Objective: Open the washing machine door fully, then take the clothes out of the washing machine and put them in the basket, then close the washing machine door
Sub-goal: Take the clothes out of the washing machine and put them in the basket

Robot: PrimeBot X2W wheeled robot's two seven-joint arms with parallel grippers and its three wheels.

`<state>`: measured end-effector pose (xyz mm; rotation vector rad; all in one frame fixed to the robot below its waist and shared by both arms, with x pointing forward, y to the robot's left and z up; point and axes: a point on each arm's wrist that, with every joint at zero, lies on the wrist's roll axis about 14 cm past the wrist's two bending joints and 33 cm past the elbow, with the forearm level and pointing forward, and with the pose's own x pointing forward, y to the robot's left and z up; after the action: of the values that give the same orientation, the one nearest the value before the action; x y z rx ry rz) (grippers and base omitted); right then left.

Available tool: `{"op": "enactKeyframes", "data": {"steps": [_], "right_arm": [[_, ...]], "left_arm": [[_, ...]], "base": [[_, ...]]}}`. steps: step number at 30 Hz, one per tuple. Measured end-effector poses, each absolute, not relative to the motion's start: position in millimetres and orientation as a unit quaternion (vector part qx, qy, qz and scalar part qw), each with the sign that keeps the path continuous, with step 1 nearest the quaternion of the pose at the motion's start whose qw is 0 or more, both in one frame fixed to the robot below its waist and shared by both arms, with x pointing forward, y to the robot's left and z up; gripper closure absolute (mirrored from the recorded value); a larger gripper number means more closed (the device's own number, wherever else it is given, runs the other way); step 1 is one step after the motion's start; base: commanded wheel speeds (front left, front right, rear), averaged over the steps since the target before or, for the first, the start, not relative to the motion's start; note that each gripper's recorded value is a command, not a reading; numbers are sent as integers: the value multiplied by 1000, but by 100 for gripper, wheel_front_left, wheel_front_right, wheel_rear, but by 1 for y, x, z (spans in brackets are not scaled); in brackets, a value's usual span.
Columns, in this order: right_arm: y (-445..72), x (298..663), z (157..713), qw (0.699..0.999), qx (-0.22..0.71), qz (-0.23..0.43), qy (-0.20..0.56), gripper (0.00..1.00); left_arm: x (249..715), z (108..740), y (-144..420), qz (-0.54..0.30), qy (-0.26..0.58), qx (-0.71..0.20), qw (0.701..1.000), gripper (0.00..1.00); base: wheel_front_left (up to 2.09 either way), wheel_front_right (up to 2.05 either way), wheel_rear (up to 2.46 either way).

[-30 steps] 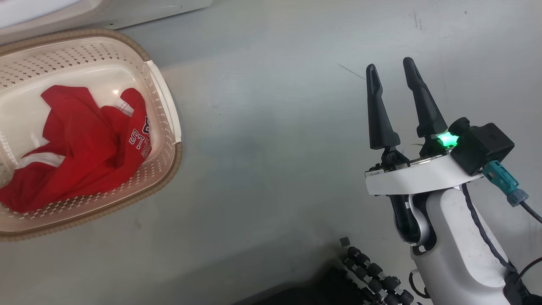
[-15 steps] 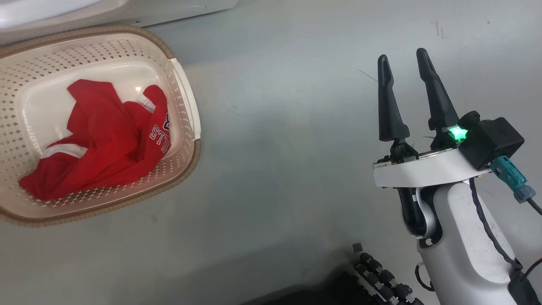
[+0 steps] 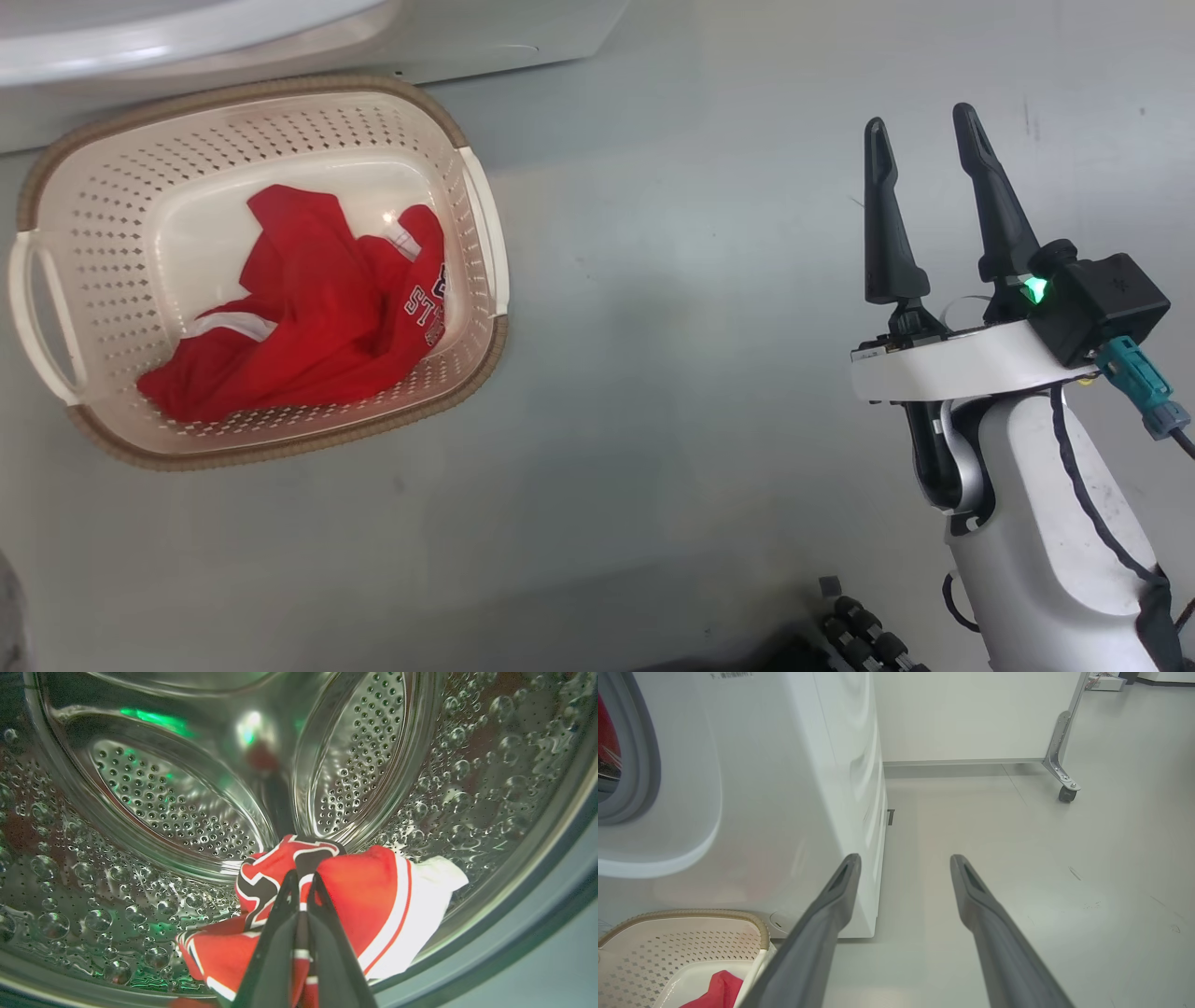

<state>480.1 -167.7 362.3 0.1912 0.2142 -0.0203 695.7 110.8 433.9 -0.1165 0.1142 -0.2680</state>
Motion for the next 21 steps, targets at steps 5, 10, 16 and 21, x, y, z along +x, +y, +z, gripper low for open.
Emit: {"op": "enactKeyframes", "data": {"steps": [5, 10, 16, 21], "right_arm": [[-163, 480, 372, 991, 93, -1, 98, 0], [-160, 475, 379, 992, 82, 14, 95, 0], [-154, 466, 392, 992, 85, 24, 89, 0], [-151, 458, 403, 993, 85, 30, 82, 0]], "left_arm": [[671, 449, 111, -129, 17, -77, 988, 100], [647, 470, 119, -116, -31, -85, 989, 100], [613, 492, 127, -97, -80, -99, 987, 100], [585, 499, 136, -82, -86, -99, 988, 100]], "base": [[0, 0, 0], [0, 0, 0], [0, 0, 0], [0, 0, 0]]}}
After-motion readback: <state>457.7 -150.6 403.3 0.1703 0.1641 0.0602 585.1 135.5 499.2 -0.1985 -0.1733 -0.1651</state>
